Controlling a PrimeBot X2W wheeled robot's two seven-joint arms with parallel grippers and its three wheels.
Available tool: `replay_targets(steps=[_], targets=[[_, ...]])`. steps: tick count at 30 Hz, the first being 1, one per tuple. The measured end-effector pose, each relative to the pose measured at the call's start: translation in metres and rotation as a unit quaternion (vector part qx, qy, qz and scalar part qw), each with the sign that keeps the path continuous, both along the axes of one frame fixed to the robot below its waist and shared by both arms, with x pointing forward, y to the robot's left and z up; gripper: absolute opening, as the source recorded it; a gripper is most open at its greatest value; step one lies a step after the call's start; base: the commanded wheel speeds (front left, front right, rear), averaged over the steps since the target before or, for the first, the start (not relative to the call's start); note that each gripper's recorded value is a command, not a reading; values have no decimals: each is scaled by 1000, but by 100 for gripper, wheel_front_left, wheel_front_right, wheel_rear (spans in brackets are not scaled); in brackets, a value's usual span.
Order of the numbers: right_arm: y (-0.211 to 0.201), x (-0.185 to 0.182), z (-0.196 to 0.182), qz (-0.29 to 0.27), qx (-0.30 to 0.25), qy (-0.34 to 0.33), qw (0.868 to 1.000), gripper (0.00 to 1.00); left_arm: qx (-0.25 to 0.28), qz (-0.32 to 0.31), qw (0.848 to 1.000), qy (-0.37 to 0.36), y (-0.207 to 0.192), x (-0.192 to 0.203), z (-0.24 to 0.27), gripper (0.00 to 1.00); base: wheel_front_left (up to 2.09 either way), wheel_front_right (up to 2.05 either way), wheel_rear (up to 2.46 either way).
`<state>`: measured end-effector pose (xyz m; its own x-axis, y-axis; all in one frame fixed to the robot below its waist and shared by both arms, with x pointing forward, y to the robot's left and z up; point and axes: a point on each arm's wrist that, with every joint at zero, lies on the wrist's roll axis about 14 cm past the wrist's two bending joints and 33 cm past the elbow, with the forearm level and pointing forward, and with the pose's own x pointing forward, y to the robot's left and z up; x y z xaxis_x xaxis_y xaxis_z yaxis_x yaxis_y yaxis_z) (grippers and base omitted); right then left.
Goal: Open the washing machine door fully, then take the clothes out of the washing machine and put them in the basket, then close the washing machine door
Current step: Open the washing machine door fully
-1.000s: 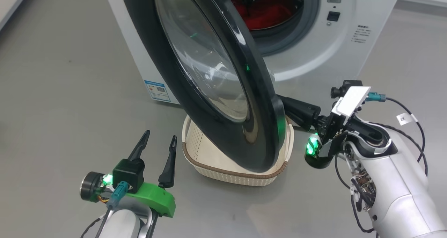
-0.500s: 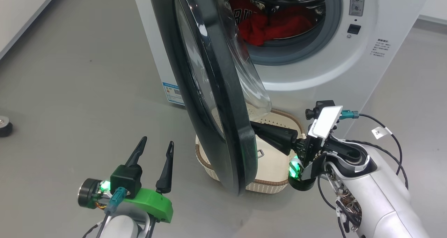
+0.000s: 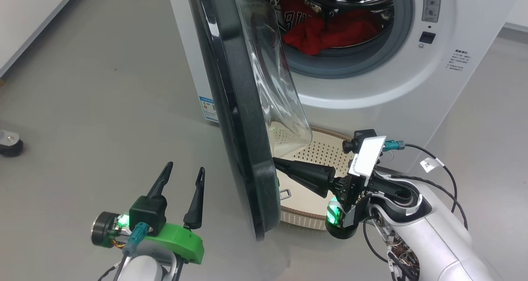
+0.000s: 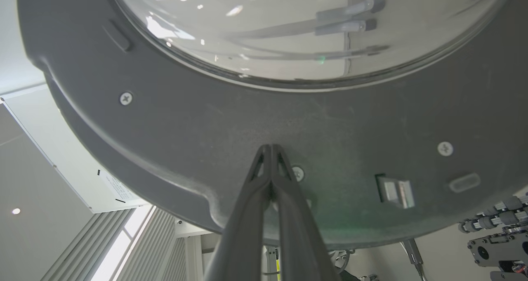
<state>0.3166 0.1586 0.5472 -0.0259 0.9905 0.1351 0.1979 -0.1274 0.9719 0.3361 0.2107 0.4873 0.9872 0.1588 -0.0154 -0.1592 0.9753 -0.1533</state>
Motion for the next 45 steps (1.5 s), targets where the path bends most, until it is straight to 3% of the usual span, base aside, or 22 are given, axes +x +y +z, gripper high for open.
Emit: replay_targets(steps=[14, 24, 31, 33, 34, 36, 37, 38, 45], targets=[[-2, 4, -4, -34, -2, 17, 999, 0, -1, 1, 1000, -1, 0, 0, 1, 100, 0, 0, 0], [-28, 34, 3, -132, 29, 30, 990, 0, -2, -2, 1000, 1, -2, 1, -2, 100, 0, 0, 0], [-59, 49, -15, -208, 13, 47, 977, 1, -2, -8, 1000, -2, -5, 3, -1, 100, 0, 0, 0], [-68, 51, -23, -226, -1, 44, 973, 11, -1, -9, 1000, -3, -6, 3, 0, 100, 0, 0, 0], [-73, 52, -27, -236, -9, 40, 971, 22, -1, -10, 1000, -3, -7, 3, 0, 100, 0, 0, 0], [-78, 53, -31, -245, -19, 37, 969, 54, -2, -10, 1000, -4, -7, 3, 0, 100, 0, 0, 0], [-82, 52, -35, -250, -28, 35, 967, 89, -2, -11, 1000, -4, -8, 3, 0, 100, 0, 0, 0], [-86, 52, -39, -256, -37, 32, 965, 100, -3, -11, 1000, -3, -8, 2, -1, 100, 0, 0, 0], [-121, 59, -69, -320, -123, -18, 939, 100, 0, -19, 1000, -1, -12, 2, -2, 100, 0, 0, 0]])
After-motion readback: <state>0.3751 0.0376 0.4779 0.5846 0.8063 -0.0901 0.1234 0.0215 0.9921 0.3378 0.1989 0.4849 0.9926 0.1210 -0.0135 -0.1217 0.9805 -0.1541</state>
